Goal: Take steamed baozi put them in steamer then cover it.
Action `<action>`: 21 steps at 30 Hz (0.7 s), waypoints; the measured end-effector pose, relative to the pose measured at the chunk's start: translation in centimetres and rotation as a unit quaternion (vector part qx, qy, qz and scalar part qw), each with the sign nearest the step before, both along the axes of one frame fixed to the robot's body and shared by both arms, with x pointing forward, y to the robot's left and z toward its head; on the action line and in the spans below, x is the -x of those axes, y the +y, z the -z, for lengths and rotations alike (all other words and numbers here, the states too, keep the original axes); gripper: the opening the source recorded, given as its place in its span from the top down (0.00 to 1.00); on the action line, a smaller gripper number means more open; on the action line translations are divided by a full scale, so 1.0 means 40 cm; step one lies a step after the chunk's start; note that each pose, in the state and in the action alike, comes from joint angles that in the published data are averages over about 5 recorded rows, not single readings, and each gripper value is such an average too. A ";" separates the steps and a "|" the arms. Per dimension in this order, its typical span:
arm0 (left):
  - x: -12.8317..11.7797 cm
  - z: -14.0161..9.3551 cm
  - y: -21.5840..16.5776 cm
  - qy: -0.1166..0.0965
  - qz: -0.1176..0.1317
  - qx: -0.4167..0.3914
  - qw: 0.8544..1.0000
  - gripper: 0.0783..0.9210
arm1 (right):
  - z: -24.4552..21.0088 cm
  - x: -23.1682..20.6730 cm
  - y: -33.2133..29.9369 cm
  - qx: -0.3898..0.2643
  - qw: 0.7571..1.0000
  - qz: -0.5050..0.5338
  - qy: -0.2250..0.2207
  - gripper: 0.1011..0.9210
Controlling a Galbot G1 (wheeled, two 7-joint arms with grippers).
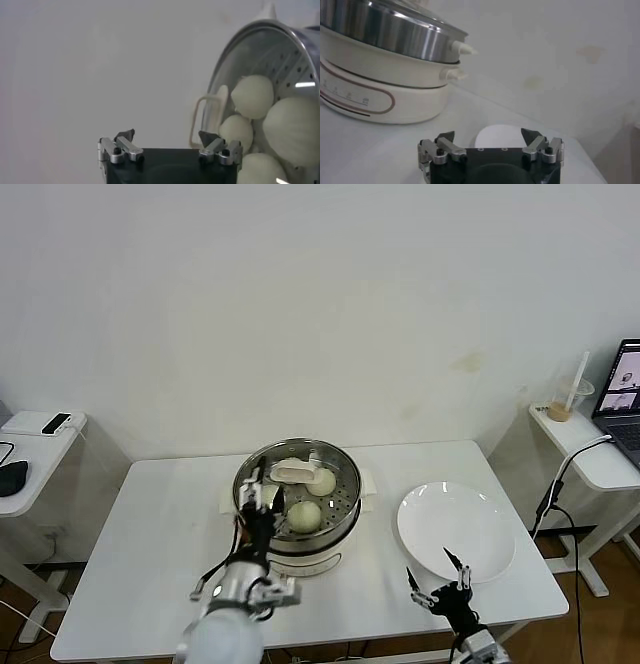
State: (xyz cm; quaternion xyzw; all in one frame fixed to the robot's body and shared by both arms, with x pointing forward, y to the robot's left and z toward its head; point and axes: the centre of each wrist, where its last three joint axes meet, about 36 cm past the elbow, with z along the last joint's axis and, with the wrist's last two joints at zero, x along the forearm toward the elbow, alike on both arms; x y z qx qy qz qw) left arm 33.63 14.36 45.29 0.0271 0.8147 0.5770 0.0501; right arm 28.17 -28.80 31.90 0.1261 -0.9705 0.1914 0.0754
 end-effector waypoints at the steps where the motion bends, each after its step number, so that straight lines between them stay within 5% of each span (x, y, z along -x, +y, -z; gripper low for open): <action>1: 0.015 0.004 0.014 0.000 0.004 0.021 1.000 0.12 | -0.001 0.002 -0.004 0.000 1.000 0.000 0.000 0.12; 5: 0.065 0.034 0.075 0.001 0.018 0.129 0.991 0.12 | -0.007 0.006 -0.014 -0.003 1.000 -0.001 -0.001 0.12; 9: 0.108 0.067 0.141 -0.008 0.013 0.248 0.969 0.12 | -0.008 0.002 -0.012 -0.010 1.000 -0.002 0.000 0.12; 15: 0.177 0.090 0.214 -0.015 -0.039 0.401 0.915 0.12 | -0.013 0.002 -0.017 -0.020 1.000 -0.001 0.003 0.12; 21: 0.247 0.121 0.245 0.002 -0.091 0.493 0.865 0.12 | -0.028 0.011 -0.031 -0.030 1.000 0.002 0.010 0.12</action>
